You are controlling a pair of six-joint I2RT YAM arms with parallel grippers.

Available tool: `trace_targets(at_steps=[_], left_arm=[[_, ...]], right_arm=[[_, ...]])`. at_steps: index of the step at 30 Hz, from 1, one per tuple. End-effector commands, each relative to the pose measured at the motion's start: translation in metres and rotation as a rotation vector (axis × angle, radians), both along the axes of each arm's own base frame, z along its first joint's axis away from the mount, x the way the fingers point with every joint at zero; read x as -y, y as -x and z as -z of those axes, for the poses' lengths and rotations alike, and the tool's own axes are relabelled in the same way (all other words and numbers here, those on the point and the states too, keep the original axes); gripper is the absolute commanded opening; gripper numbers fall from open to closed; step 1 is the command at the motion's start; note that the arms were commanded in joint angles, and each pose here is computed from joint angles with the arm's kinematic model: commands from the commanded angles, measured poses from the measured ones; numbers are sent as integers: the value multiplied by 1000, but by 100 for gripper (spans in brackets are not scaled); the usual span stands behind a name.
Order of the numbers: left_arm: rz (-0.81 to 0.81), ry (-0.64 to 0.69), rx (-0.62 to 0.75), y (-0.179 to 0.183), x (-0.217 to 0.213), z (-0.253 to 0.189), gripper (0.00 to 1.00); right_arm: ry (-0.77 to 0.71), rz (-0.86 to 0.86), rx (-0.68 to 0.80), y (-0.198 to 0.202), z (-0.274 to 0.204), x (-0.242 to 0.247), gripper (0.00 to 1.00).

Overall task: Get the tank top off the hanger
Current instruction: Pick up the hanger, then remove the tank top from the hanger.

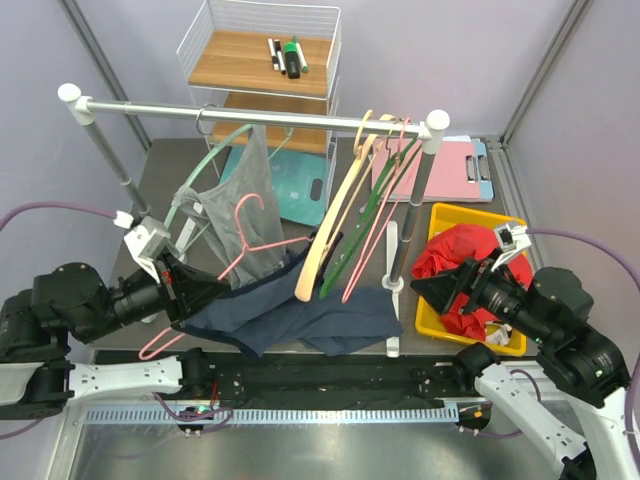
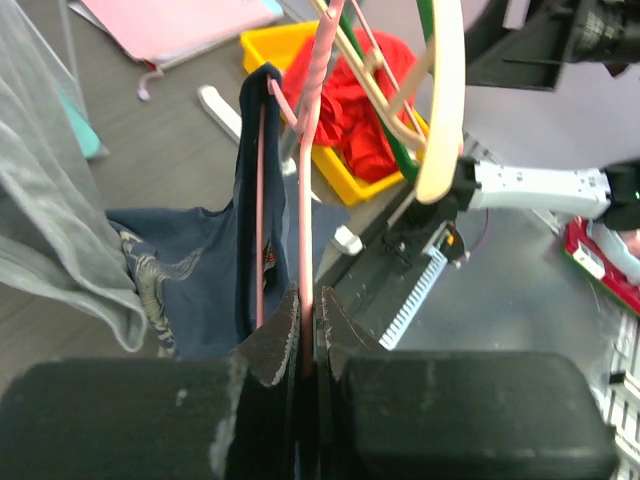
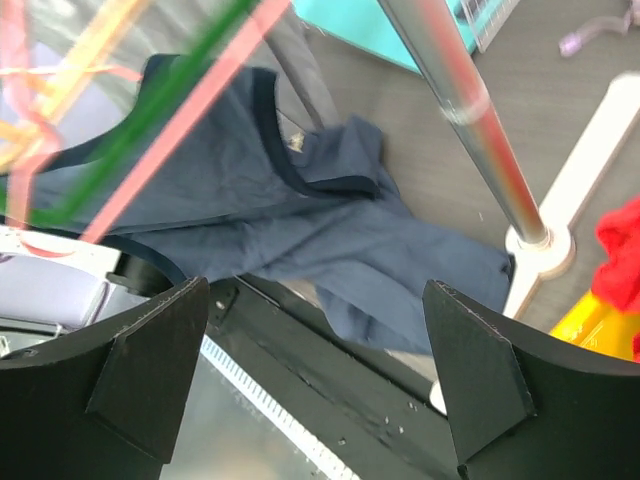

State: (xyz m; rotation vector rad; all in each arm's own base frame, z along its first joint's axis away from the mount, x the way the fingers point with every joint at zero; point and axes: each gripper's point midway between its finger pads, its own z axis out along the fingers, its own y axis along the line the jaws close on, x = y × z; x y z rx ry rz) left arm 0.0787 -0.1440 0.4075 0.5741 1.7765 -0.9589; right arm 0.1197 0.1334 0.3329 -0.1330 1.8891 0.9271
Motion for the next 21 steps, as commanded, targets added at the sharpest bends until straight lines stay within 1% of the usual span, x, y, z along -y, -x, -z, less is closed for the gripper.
trace_targets(at_steps=[1, 3, 5, 7, 8, 11, 12, 15, 16, 18, 19, 21], left_arm=[[101, 76, -20, 16, 13, 0, 0], [126, 98, -27, 21, 17, 1, 0], [131, 83, -41, 21, 22, 12, 0], [141, 95, -55, 23, 26, 15, 0], [142, 82, -66, 22, 30, 24, 0], [149, 114, -79, 24, 33, 24, 0], [148, 110, -84, 24, 35, 28, 0], [133, 128, -97, 22, 38, 29, 0], [125, 128, -100, 20, 38, 30, 0], [104, 137, -111, 17, 40, 31, 0], [98, 138, -115, 16, 41, 31, 0], [86, 128, -124, 14, 42, 34, 0]], right_arm=[[-49, 46, -34, -6, 19, 0, 93], [-92, 41, -38, -11, 30, -6, 93], [-146, 24, -53, -18, 43, -17, 92], [-176, -1, -71, -22, 53, -26, 91], [-199, -17, -91, -28, 63, -34, 89], [-209, -60, -166, -39, 89, -52, 85], [-232, -85, -195, -39, 92, -58, 84], [-285, -134, -219, -46, 99, -75, 81], [-304, -157, -204, -48, 94, -81, 81], [-286, -186, -233, -49, 104, -93, 80], [-271, -218, -213, -44, 102, -102, 79], [-238, -229, -190, -44, 101, -112, 78]])
